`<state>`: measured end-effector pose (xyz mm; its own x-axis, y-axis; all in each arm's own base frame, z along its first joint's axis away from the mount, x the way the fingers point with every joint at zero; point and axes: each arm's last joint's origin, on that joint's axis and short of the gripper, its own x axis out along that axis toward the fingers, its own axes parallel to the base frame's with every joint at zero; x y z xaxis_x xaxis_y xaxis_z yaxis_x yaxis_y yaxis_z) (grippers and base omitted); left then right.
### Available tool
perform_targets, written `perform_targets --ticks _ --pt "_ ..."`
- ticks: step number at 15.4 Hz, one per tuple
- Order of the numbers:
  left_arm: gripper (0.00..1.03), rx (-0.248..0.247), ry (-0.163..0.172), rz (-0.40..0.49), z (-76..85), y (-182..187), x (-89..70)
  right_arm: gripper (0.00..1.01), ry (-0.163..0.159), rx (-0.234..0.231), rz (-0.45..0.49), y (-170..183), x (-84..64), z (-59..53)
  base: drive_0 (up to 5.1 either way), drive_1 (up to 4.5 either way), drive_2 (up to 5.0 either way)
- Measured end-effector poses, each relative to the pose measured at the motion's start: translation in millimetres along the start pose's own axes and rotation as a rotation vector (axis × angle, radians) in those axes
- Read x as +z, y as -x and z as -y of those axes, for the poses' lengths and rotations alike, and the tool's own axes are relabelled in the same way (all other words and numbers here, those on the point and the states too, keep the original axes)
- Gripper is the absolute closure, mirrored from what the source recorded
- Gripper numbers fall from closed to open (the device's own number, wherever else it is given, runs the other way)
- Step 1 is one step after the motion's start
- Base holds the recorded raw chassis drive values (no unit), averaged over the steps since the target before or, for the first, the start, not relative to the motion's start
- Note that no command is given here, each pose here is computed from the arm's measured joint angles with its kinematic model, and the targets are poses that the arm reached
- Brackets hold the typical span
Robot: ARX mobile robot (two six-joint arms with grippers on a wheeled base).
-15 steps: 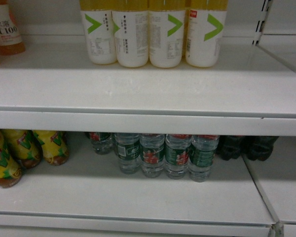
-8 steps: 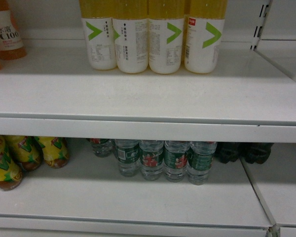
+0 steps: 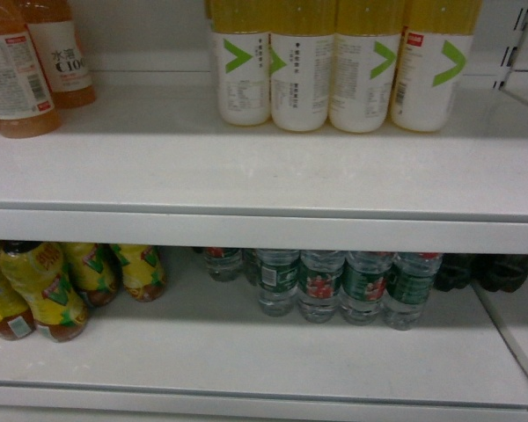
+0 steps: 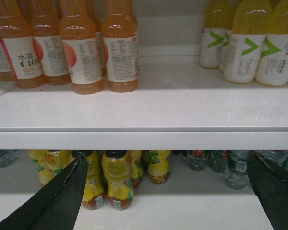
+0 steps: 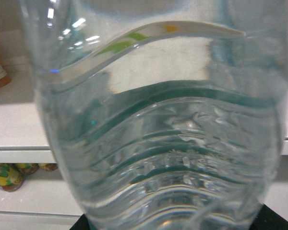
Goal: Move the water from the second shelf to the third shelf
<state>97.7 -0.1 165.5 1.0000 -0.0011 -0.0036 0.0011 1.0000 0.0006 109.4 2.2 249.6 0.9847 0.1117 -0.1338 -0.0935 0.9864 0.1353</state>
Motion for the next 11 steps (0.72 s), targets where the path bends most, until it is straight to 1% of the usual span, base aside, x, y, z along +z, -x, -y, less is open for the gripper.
perform_targets --ticks 11 --pt "0.05 0.000 0.000 -0.001 0.0 0.0 -0.1 0.62 0.001 0.003 0.002 0.0 0.2 -0.1 -4.7 2.57 2.6"
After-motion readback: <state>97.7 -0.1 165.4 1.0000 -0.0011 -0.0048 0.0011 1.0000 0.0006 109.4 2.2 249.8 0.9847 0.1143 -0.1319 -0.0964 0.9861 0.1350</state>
